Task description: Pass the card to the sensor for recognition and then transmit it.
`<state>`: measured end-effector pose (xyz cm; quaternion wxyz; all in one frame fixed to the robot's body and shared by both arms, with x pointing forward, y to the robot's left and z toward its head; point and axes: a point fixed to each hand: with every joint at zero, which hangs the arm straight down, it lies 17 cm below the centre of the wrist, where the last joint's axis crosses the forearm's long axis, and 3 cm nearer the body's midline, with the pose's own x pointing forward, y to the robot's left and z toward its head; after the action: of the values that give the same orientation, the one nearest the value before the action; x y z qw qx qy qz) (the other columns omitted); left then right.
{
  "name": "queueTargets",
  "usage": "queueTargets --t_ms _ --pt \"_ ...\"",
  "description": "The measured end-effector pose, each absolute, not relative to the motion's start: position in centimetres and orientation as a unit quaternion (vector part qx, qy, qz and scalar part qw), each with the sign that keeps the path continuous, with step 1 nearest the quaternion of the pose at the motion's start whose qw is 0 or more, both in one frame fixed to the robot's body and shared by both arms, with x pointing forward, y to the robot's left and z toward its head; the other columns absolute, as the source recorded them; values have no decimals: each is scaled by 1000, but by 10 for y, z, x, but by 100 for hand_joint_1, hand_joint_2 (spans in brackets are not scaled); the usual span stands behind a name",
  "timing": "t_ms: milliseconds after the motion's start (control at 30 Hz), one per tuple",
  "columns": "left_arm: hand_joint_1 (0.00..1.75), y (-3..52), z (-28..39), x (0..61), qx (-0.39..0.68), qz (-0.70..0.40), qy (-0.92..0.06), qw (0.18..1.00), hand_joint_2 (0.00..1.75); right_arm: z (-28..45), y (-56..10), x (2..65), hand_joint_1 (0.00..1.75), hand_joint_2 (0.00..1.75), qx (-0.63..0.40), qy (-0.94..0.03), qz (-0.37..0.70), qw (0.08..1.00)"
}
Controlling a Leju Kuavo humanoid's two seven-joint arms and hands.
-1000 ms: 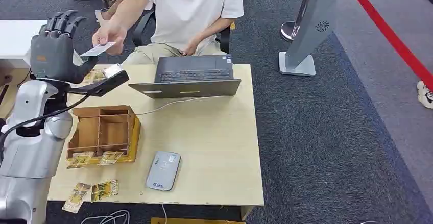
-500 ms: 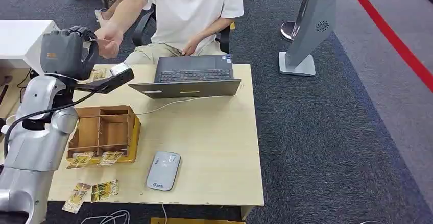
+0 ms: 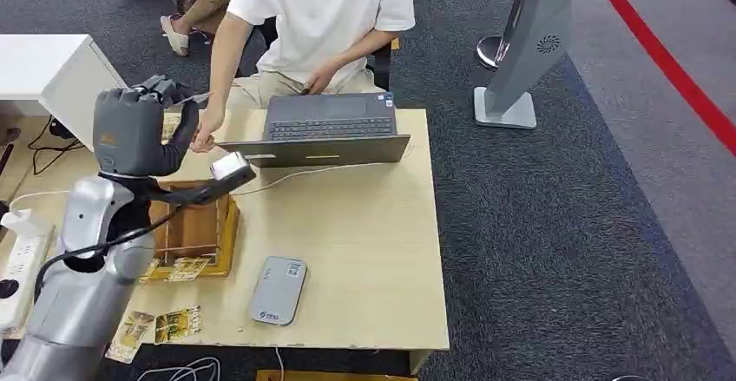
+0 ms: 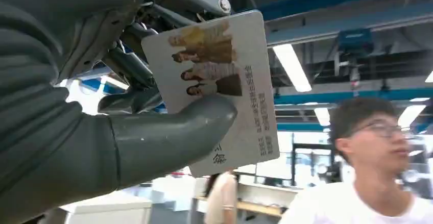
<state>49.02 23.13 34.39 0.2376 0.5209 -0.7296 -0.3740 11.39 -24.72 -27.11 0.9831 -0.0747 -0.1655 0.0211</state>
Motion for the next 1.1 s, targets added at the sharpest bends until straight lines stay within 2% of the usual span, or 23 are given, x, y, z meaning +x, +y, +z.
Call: queueTargets --t_ms 233,367,767,1100 --pt "175 176 309 415 462 -379 -776 202 175 -271 -248 111 0 0 -75 -170 6 983" --pt "175 166 255 379 423 -394 -777 247 175 -272 -250 106 0 0 -76 -164 -3 983" --pt "175 180 129 345 365 -453 -718 383 175 -272 -252 107 0 0 -83 -167 -1 983" --pt "175 186 97 337 355 -468 -696 412 175 -272 -252 108 0 0 -84 -168 -1 982"
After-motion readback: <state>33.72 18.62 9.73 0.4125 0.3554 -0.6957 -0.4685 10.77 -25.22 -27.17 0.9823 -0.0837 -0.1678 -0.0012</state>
